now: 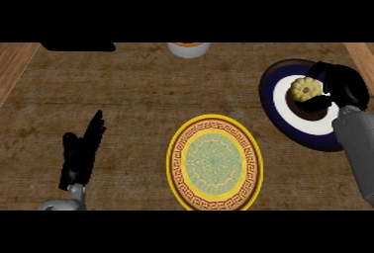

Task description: Pick the squash from the plate and place it in the plate

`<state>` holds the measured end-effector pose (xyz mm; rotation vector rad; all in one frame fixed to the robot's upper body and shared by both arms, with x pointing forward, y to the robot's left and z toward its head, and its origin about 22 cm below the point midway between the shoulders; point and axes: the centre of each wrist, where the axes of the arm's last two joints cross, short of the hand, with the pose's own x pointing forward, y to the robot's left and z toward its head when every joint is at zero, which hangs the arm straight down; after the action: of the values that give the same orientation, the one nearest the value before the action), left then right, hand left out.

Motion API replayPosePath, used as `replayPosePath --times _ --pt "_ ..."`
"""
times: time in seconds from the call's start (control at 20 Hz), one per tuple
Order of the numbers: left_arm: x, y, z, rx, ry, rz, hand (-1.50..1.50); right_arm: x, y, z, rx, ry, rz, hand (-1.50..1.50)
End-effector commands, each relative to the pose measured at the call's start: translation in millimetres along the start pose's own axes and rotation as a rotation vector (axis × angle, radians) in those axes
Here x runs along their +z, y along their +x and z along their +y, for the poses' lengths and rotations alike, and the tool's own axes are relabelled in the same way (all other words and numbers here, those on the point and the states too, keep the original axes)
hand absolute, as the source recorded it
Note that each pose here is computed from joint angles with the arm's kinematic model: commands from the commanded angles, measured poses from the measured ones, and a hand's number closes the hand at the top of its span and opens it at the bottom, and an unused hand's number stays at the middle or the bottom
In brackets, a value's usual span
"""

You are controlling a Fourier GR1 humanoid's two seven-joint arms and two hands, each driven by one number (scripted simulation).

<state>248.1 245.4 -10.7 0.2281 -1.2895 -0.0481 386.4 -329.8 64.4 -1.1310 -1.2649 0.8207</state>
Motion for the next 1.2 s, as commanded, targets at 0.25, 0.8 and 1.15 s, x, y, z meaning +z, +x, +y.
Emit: replayPosePath --times 0.25,0.8,1.15 --pt "-1.0 1.7 1.8 -0.012 0.015 -0.001 0.00 -17.3 -29.9 -11.8 -0.050 0.184 -0.106 -1.50" --pt "-6.7 -4.0 8.3 0.002 0.038 0.014 0.00 -5.0 -70.6 -35.8 -0.758 -0.079 -0.296 -1.50" --pt "-2.1 1.7 -6.0 0.001 0.022 0.003 0.00 12.1 -114.3 -30.4 -0.862 0.010 -0.313 -1.50"
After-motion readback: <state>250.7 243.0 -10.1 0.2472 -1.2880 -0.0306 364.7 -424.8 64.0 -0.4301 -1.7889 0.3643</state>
